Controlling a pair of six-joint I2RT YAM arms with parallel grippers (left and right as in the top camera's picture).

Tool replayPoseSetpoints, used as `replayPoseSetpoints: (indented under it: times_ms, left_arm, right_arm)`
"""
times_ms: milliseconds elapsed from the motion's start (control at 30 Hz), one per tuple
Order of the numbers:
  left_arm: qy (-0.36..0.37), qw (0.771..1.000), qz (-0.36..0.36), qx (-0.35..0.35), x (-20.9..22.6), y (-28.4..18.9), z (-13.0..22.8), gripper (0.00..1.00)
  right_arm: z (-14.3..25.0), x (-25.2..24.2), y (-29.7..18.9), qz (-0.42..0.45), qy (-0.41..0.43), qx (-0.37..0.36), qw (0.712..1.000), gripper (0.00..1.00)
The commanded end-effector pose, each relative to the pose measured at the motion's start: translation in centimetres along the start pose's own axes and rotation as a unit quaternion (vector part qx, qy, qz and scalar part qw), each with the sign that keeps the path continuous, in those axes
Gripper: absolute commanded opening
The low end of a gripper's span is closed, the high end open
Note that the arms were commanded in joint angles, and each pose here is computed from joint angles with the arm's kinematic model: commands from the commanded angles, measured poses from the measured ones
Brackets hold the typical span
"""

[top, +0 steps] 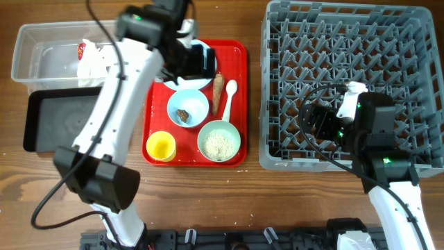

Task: Sort waste into correct bins and load items into the dishwasher rack
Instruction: 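Grasp the light-blue bowl with the left gripper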

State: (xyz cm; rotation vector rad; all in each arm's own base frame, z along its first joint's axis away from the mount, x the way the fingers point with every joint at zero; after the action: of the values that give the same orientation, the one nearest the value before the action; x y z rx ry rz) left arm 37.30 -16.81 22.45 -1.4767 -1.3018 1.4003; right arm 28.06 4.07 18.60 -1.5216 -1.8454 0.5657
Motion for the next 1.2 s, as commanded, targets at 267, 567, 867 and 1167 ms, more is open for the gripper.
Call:
replayPoseSetpoints:
  times_ms: [267, 567, 867, 1167]
  left_arm:
    - [-0.015, 0.998, -0.057, -0.013, 3.0, 12.3, 2.1, 0.46]
    - [-0.014, 0.998, -0.052, -0.019, 4.2, 16.6, 3.0, 0.41]
    - [-0.008, 0.998, -0.06, -0.006, 4.1, 18.0, 3.6, 0.21]
    - [-0.01, 0.998, -0.063, 0.0, 4.0, 16.9, 3.6, 0.04]
  right_arm:
    - [-0.9, 0.3, -0.4, -0.005, 0.0, -0.012, 1.0, 1.0]
    - [-0.9, 0.3, -0.4, -0.006, 0.0, -0.012, 1.0, 1.0]
    - [-0.8, 0.3, -0.4, -0.005, 0.0, -0.01, 1.0, 1.0]
    - [-0.4, 0.2, -0.4, -0.004, 0.003, 0.0, 1.0, 0.99]
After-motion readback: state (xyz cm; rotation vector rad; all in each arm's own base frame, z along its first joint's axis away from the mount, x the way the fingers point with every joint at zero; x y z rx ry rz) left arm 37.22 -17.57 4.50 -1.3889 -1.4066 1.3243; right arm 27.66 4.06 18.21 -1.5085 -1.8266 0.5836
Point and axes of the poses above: each gripper's point midway between its finger pads, its own y axis out along the fingers, its own x axis along the line the jaws close on, z = x × y, the point moved 2 cm from there along -y, back along the fingers, and after that the axes turned 10 degrees about -y, right-handed, at the moved point
